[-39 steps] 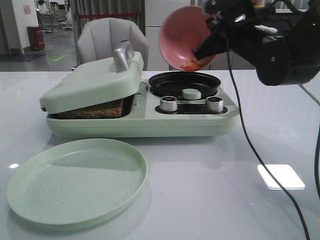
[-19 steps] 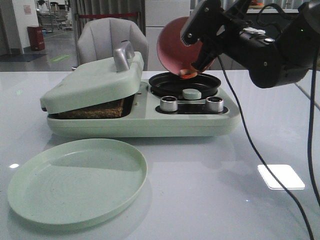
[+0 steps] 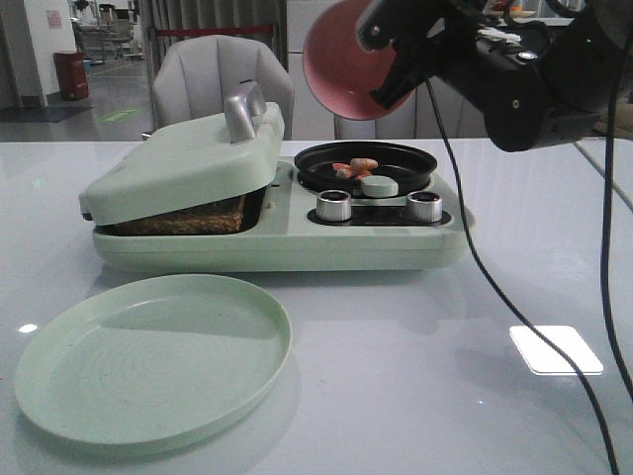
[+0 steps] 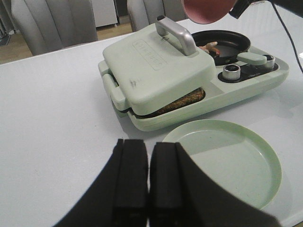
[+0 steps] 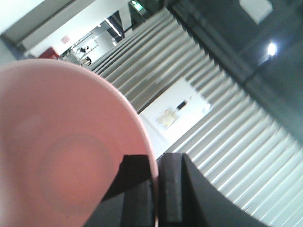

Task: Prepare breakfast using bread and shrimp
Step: 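Tilt the pink bowl over the frying pan to pour the shrimp, then turn the pink bowl upright and carry it back beside the pan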

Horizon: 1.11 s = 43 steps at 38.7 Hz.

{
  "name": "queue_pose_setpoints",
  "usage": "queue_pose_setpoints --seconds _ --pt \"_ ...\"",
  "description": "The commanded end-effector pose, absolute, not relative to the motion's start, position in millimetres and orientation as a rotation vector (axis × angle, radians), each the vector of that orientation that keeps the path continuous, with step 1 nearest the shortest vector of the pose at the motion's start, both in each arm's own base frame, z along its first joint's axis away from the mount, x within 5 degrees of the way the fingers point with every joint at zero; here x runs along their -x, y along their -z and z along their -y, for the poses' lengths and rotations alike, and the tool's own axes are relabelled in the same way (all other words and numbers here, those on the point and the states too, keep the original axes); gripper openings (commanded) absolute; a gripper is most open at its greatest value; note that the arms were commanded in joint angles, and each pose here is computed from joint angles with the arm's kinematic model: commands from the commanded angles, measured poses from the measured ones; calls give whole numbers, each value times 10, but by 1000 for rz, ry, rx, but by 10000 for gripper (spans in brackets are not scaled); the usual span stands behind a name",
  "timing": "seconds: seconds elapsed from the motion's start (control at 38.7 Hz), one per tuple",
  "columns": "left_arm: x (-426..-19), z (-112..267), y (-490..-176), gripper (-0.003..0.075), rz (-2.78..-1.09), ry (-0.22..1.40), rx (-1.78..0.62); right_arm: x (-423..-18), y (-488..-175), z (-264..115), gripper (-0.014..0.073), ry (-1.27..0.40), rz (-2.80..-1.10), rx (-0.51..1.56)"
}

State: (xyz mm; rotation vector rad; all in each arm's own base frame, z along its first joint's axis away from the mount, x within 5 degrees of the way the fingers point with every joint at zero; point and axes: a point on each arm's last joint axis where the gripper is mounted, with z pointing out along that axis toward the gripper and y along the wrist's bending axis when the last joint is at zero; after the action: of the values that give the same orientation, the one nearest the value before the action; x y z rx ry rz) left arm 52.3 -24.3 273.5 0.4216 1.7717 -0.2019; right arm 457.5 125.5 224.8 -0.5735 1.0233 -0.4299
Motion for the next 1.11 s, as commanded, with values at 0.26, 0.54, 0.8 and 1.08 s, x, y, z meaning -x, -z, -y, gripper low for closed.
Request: queue_pose_setpoints --seconds 0.26,0.54,0.8,1.08 --pt "-538 240 -2880 112 -1687 218 -380 -4535 -2764 -1100 141 -120 -1415 97" --pt "-538 240 -2880 112 -1687 218 -380 -4170 -3253 -887 141 -212 -1763 73" --pt "-538 240 -2880 112 -1687 218 -380 -3924 -3381 -348 141 -246 -2017 -49" --pt "-538 240 -2880 112 -1687 218 -380 -3807 -3179 129 141 -161 -2267 -88"
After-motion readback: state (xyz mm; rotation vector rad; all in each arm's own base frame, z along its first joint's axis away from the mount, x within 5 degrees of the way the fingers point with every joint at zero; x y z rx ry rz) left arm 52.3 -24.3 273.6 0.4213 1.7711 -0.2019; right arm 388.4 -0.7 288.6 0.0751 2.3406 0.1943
